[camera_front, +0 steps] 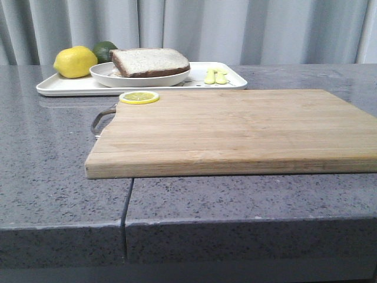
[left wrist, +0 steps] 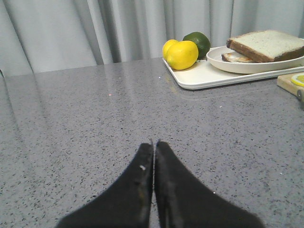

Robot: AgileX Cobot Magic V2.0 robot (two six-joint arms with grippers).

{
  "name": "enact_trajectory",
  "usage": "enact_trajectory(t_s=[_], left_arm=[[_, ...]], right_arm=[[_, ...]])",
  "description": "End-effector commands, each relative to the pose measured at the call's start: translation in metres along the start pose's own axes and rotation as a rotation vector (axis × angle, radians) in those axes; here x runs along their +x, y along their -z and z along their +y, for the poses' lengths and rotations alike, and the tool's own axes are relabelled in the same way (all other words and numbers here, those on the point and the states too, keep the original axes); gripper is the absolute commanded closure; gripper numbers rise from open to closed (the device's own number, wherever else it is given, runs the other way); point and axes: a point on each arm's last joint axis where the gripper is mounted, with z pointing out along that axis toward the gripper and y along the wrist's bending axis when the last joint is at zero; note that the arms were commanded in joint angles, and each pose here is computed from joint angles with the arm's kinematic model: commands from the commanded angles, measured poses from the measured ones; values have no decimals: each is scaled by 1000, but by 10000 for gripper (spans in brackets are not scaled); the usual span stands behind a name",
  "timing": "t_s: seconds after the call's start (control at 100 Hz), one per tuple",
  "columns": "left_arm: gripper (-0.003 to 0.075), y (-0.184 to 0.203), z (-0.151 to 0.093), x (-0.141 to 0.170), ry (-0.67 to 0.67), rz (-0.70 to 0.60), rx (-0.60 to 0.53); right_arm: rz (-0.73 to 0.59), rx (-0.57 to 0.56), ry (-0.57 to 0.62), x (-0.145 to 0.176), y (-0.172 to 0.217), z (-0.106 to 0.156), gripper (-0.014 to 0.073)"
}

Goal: Place bread and move sandwich to tray

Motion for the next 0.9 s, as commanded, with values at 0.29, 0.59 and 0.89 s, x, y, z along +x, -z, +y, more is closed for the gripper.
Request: enact_trajectory(t_s=[0.29, 0.59, 0.89], left_arm=[[740, 2, 1, -4, 10, -99, -12], [740, 2, 1, -4, 10, -99, -12], [740, 2, 1, -4, 10, -99, -12]], right_arm=[[-138, 27, 26, -8, 11, -2, 662], [-254, 18, 4, 46, 17, 8, 662], [-292, 4, -68, 91, 9, 16, 662]])
